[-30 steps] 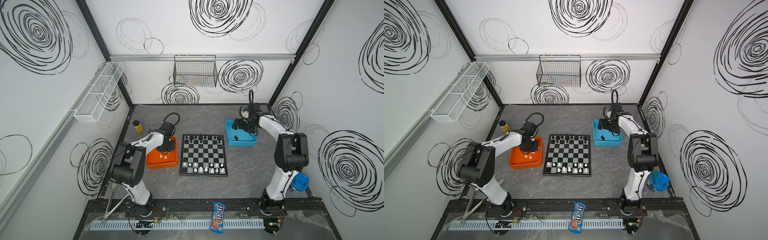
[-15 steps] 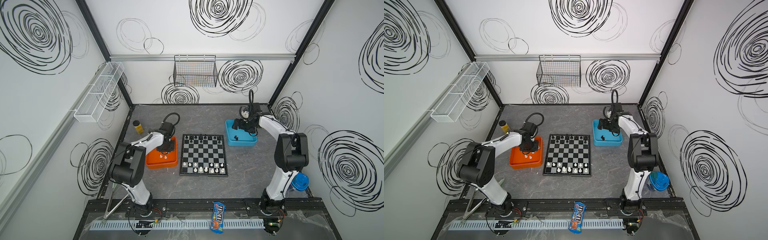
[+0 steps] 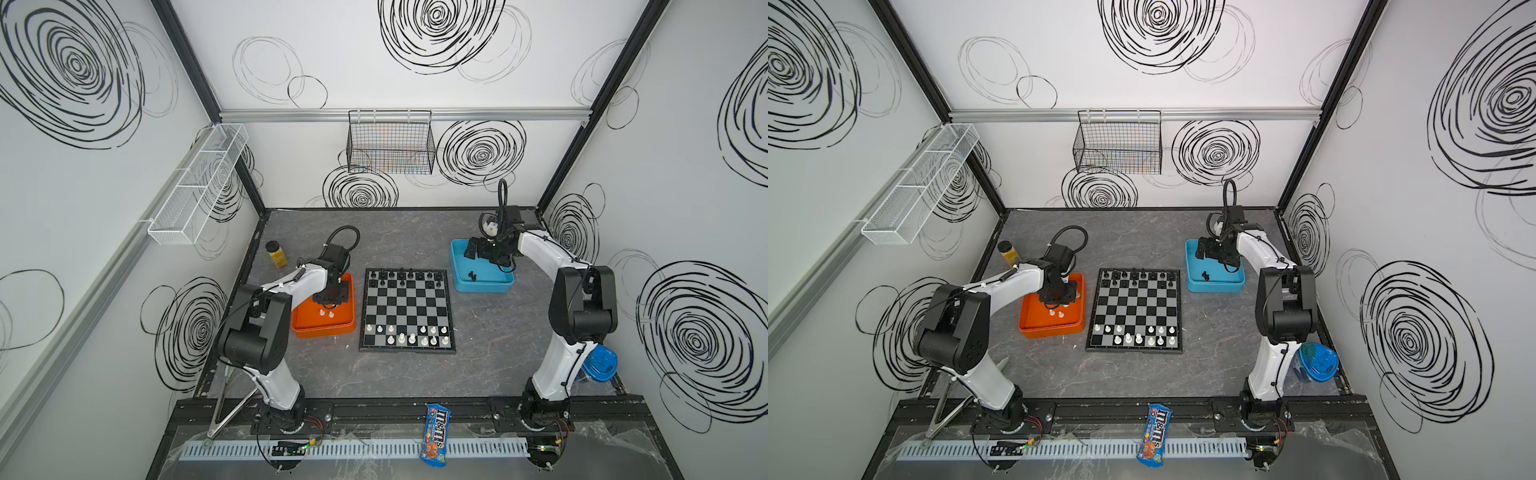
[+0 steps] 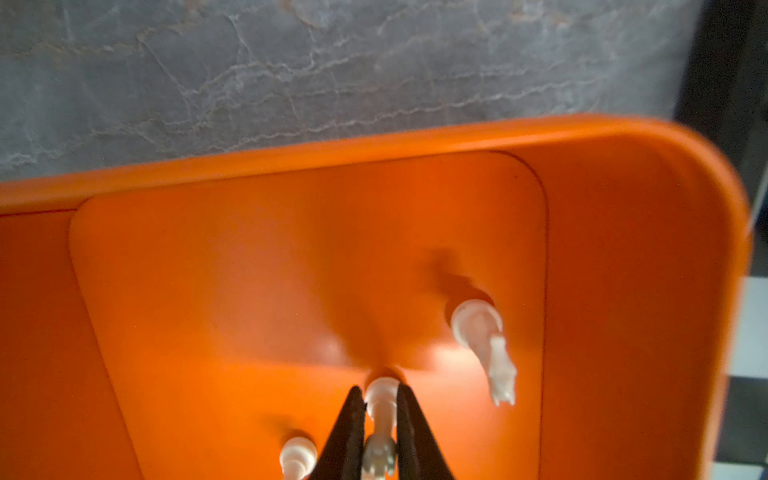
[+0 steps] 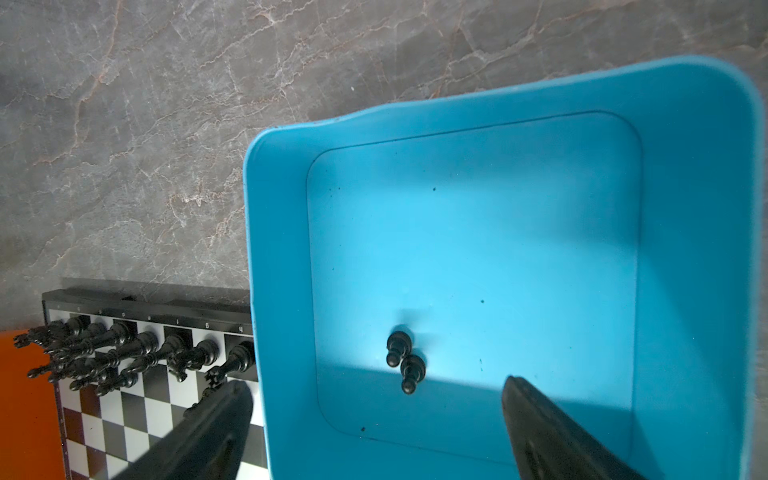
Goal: Set up the chess pieces on the board
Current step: 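Close the left gripper on the white pawn and lift it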
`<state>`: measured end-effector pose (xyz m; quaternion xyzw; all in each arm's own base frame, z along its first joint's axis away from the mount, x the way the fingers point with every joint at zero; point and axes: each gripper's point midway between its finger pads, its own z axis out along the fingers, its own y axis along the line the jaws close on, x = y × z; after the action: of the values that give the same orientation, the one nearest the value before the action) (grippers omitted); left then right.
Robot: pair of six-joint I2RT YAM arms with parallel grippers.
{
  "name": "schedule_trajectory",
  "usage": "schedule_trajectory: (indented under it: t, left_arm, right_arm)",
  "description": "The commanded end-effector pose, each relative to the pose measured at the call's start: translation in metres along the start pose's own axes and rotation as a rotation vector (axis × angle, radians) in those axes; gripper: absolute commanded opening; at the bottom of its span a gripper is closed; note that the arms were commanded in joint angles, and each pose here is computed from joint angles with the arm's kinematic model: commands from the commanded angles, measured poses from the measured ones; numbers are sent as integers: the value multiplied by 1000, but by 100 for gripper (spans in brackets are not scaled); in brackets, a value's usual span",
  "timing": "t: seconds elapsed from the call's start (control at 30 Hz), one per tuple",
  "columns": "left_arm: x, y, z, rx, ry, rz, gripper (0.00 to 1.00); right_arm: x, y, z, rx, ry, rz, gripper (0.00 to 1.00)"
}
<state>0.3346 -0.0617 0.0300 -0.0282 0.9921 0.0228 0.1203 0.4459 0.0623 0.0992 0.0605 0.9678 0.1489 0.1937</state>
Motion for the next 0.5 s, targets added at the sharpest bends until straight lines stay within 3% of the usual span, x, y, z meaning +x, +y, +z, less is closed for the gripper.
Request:
schedule_trajectory:
  t: [0.0,0.47]
  left_arm:
    - [11,1,0,-19,31,18,18]
    - [-2,-4,-32,-20,-4,52,17]
  right_arm:
    - [-4,-2,-5,8,-17,-11,98]
    - [-6,-1,-10,8,-25,-13,98]
